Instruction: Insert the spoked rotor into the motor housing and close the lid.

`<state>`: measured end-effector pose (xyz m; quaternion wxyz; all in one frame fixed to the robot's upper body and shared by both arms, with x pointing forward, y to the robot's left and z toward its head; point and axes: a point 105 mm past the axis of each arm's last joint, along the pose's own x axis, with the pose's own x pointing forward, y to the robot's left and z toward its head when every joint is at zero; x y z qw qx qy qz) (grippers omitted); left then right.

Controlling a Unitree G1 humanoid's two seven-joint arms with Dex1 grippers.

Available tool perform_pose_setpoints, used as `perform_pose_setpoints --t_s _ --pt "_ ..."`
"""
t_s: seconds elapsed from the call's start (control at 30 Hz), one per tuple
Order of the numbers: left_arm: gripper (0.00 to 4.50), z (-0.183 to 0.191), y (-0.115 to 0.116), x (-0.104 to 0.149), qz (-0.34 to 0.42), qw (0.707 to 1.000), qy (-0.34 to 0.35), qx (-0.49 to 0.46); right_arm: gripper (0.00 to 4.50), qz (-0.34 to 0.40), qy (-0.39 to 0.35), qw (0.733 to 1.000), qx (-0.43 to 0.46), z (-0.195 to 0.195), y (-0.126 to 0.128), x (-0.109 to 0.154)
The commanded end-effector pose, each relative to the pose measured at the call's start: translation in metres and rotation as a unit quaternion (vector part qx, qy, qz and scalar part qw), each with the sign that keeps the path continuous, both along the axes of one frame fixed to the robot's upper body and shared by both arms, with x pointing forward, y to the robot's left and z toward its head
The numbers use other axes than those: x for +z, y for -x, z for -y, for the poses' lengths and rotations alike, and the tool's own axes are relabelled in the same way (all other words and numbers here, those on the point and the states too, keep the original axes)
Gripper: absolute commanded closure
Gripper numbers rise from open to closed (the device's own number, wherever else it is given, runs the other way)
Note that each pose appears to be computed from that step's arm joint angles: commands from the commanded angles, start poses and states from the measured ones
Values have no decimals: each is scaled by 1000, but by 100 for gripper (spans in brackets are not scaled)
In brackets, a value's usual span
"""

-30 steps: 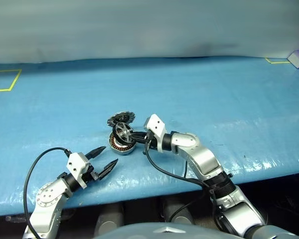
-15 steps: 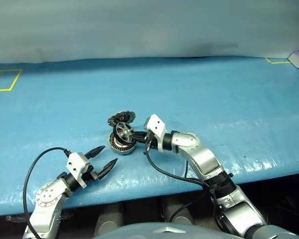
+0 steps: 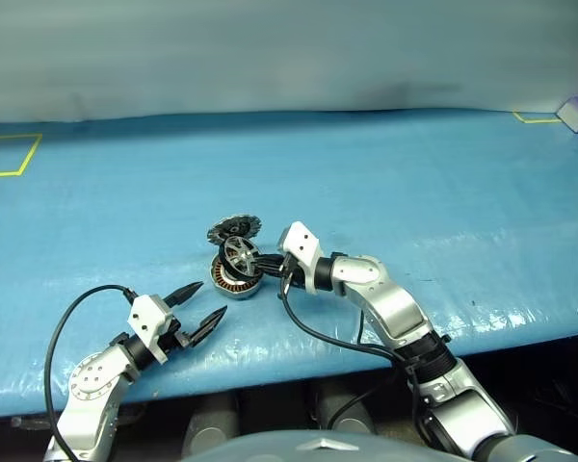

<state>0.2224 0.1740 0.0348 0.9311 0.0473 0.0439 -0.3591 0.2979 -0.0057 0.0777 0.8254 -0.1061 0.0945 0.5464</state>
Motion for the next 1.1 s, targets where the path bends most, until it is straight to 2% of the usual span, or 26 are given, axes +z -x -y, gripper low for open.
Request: perform_pose_setpoints --t_s 0.03,0.33,0.47,0.9,1.07,1.1 --pt "83 -1 0 3 11 1000 -3 1 449 22 -13 1000 -1 -2 -1 11" --pt "83 0 1 0 9 1000 -2 3 449 15 -8 1000 10 -2 1 10" --pt "83 0 1 0 9 1000 -3 3 342 30 -11 999 3 -3 -1 13" --pt "83 1 0 0 7 1000 -3 -1 342 34 -36 999 8 -5 2 22" --pt "83 0 0 1 10 1000 -3 1 342 37 -22 998 -47 5 -15 19" --pt "83 0 0 1 11 1000 -4 2 359 36 -21 997 -67 9 -21 19"
